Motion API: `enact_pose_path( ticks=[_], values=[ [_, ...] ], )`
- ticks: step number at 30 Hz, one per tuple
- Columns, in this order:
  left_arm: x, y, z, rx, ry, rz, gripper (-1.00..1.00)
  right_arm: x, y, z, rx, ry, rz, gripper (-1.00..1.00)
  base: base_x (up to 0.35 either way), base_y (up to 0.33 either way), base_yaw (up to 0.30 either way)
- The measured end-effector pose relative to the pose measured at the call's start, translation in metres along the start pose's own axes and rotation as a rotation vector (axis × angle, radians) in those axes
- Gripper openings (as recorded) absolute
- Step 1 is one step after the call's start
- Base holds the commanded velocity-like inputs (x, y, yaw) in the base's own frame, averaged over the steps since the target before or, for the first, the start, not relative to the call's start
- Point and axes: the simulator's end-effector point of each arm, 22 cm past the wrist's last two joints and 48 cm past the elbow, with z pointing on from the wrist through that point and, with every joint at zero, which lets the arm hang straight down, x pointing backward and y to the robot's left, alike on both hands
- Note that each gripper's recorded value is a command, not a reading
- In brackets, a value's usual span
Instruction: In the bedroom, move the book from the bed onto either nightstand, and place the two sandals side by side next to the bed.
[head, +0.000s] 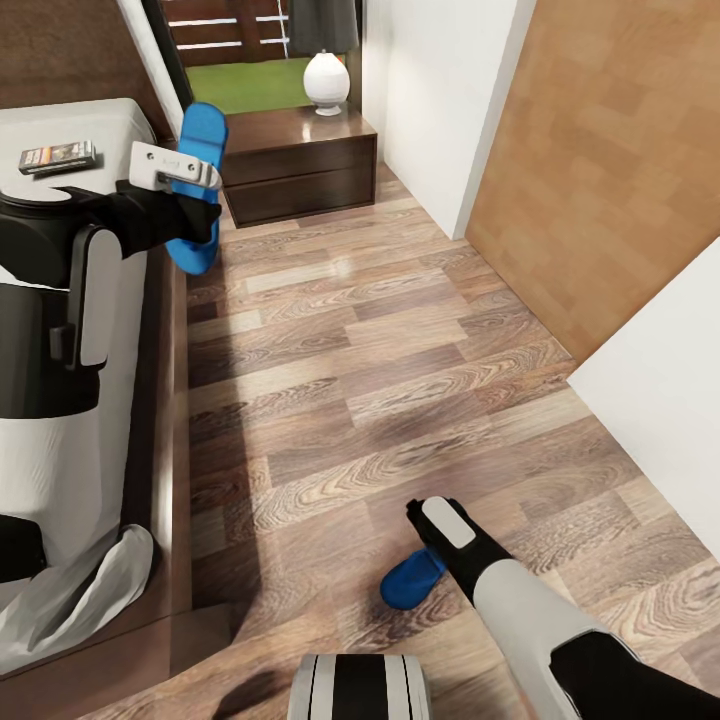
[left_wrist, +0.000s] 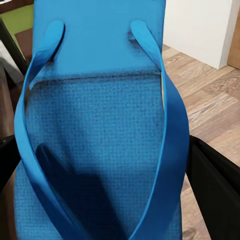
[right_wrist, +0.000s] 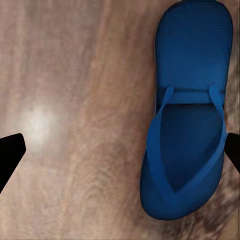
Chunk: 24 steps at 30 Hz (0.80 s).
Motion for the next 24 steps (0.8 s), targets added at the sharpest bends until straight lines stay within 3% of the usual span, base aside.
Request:
enact_pose_path(
  ticks=[14, 24],
  values=[
    [0.0, 0.001, 0.0, -0.001, 0.0, -0.003, -1.0, -0.017, -0.034, 0.011, 0.066, 0.0, 0.053, 1.0, 0.0, 0.0, 0.0],
    [0.0, 0.001, 0.0, 0.0, -0.001, -0.003, -1.0, -0.009, -0.032, 0.011, 0.068, 0.011, 0.047, 1.0, 0.0, 0.0, 0.0]
  ],
)
